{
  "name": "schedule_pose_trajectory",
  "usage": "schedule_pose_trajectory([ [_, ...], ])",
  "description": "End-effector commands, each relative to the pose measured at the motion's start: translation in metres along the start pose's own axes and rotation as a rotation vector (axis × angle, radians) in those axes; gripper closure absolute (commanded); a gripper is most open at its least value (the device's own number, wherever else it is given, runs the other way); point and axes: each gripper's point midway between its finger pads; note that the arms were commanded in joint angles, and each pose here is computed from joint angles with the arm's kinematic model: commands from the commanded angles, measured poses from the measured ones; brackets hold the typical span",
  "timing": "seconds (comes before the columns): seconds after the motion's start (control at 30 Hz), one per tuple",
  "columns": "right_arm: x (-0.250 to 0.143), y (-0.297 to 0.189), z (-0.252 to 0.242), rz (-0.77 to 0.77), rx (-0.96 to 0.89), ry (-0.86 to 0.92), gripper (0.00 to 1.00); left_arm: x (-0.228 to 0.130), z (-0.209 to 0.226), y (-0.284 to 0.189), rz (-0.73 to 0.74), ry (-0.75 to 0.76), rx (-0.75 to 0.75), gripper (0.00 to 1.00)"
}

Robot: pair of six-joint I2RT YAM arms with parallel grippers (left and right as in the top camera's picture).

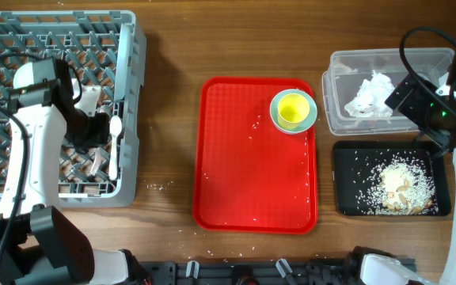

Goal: Sort waste into correct bins and load items into the dishwasher rack
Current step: 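Carry the white fork to the dish rack and release it, then swing the left gripper back toward the yellow cup on the tray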

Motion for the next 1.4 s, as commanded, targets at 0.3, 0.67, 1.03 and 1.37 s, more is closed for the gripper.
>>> schedule_pose_trajectory([
  [0.3, 0.003, -0.004, 0.003, -0.011, 0.016, 0.006, 0.0, 0.006, -0.008, 0.004, -0.033, -0.009, -0.057, 0.57],
  [0.67, 0.003, -0.004, 0.003, -0.011, 0.016, 0.005, 0.0, 0.011, -0.006, 0.0, -0.05, -0.039, -0.049, 0.0],
  [1.03, 0.003, -0.004, 0.003, -0.011, 0.016, 0.006, 0.0, 0.048, -0.057, -0.101, -0.36, -0.171, -0.301, 0.0],
  [1.37, 0.003, -0.004, 0.003, -0.011, 0.016, 0.005, 0.0, 0.045, -0.175, -0.159, -0.382, -0.088, -0.865, 0.33],
])
Point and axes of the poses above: each gripper's point midway between its finger pads, its own y axis out along the fingers, its own z axis along the line the jaws close on, x = y × z, and after that the axes turned 15 degrees about y, right-handed
